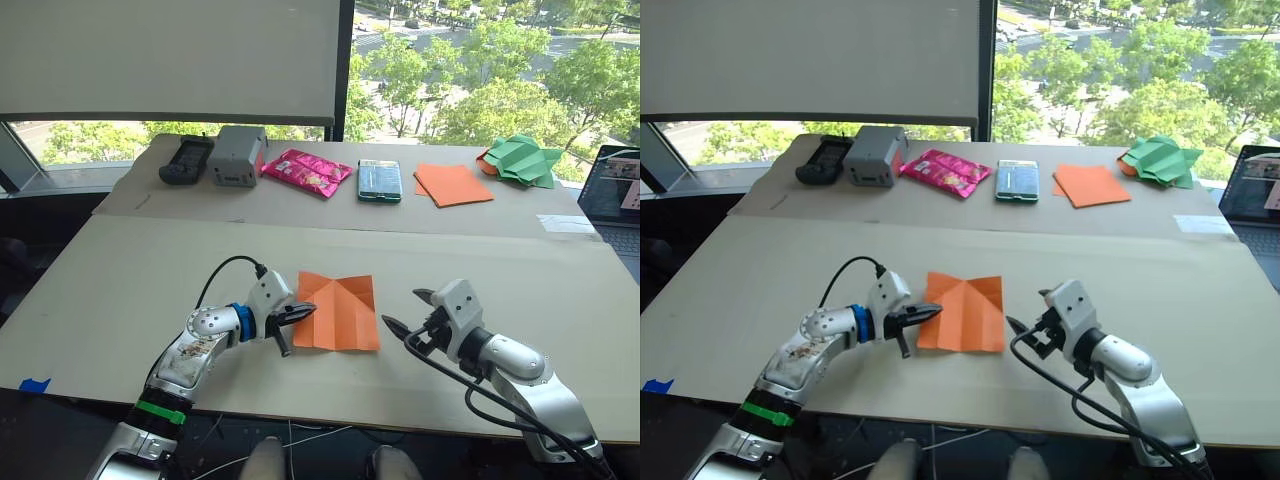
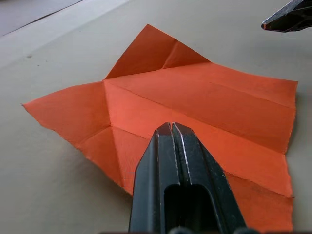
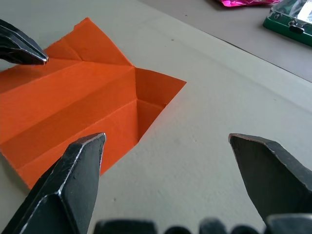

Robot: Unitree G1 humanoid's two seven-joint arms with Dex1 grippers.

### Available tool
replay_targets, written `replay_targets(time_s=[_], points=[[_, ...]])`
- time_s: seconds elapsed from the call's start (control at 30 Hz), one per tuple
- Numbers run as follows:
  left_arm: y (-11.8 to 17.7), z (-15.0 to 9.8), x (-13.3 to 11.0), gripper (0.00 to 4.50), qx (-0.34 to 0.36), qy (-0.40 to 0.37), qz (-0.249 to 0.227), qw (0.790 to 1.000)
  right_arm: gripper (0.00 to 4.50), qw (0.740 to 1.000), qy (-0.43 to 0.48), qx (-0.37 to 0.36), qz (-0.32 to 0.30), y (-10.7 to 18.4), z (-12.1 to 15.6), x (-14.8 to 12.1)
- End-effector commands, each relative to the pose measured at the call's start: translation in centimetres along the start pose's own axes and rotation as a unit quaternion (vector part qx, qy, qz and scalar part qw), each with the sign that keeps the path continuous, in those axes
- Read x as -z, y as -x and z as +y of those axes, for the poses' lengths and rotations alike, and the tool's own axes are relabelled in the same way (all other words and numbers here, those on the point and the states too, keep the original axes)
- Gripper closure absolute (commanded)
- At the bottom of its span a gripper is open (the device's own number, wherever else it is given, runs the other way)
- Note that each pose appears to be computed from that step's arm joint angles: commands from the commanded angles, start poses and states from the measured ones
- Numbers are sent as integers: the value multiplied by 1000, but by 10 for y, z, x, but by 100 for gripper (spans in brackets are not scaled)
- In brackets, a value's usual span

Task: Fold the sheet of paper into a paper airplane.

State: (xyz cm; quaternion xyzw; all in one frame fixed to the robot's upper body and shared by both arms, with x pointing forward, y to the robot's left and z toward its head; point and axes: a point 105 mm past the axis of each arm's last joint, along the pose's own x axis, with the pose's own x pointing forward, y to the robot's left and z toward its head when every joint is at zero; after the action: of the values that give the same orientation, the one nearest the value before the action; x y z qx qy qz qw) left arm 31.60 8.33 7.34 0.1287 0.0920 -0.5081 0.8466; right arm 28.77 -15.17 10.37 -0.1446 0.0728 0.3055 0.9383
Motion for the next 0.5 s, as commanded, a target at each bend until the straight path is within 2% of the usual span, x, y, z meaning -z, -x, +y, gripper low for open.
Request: replay_targets(time_s=[0.03, 0.17, 0.27, 0.37, 0.43, 0.5], points=[[-4, 1, 10, 448, 2, -21, 29, 999, 0, 1000, 14, 4, -13, 4, 1, -11], [-3, -4, 44, 448, 13, -34, 105, 994, 0, 1000, 12, 2, 3, 6, 2, -8], [0, -7, 53, 448, 22, -42, 121, 992, 0, 1000, 15, -2, 18, 7, 3, -4], [0, -8, 54, 450, 22, -42, 119, 992, 65, 999, 25, -9, 40, 8, 4, 4], [0, -8, 54, 450, 23, -42, 120, 992, 156, 998, 34, -18, 57, 8, 7, 10], [0, -8, 54, 450, 22, -41, 119, 992, 220, 996, 40, -29, 69, 6, 10, 16]])
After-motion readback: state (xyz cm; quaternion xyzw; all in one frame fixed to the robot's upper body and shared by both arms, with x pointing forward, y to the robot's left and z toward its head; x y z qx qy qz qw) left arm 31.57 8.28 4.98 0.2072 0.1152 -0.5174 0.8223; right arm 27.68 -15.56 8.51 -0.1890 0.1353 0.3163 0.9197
